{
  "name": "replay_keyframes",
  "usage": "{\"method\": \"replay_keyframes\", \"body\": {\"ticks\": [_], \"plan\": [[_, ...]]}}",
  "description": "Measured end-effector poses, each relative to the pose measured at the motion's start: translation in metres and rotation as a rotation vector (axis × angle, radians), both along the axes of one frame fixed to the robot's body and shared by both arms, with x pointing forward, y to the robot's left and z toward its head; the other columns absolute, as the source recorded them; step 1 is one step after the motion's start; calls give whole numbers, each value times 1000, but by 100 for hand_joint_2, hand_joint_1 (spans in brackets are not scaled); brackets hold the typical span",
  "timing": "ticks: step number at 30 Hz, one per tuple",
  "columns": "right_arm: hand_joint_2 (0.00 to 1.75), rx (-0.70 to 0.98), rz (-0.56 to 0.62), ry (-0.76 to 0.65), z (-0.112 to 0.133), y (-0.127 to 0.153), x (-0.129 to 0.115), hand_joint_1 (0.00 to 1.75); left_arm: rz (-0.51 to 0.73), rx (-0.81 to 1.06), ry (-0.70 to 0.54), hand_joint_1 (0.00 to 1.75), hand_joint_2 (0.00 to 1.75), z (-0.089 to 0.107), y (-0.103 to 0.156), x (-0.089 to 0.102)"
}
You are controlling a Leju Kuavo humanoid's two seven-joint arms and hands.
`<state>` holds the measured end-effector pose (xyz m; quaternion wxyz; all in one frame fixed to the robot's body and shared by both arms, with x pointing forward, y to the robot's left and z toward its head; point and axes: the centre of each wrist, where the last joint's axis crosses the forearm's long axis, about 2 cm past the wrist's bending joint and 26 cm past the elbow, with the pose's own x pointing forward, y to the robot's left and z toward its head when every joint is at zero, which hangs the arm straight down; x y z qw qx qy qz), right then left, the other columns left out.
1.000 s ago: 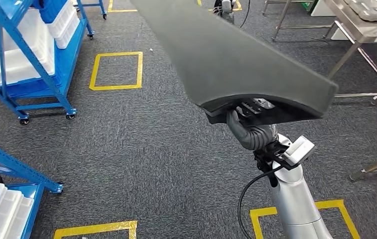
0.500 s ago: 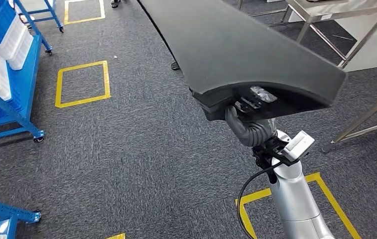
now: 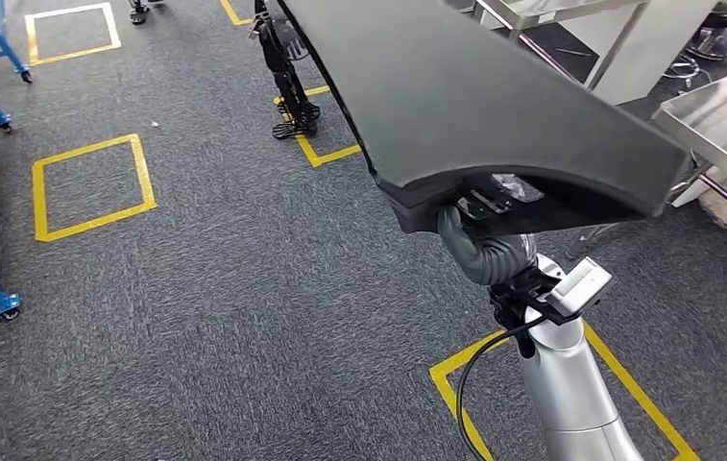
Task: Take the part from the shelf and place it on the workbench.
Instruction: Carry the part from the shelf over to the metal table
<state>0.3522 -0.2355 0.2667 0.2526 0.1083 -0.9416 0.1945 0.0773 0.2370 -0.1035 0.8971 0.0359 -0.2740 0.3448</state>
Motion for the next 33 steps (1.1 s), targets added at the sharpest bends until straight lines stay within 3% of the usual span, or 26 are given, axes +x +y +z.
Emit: {"method": "replay_keyframes", "body": {"ticks": [33], "plan": [[175, -5, -14, -11, -1, 0, -1, 175, -13, 3, -6, 0, 175, 0, 0, 0]]}}
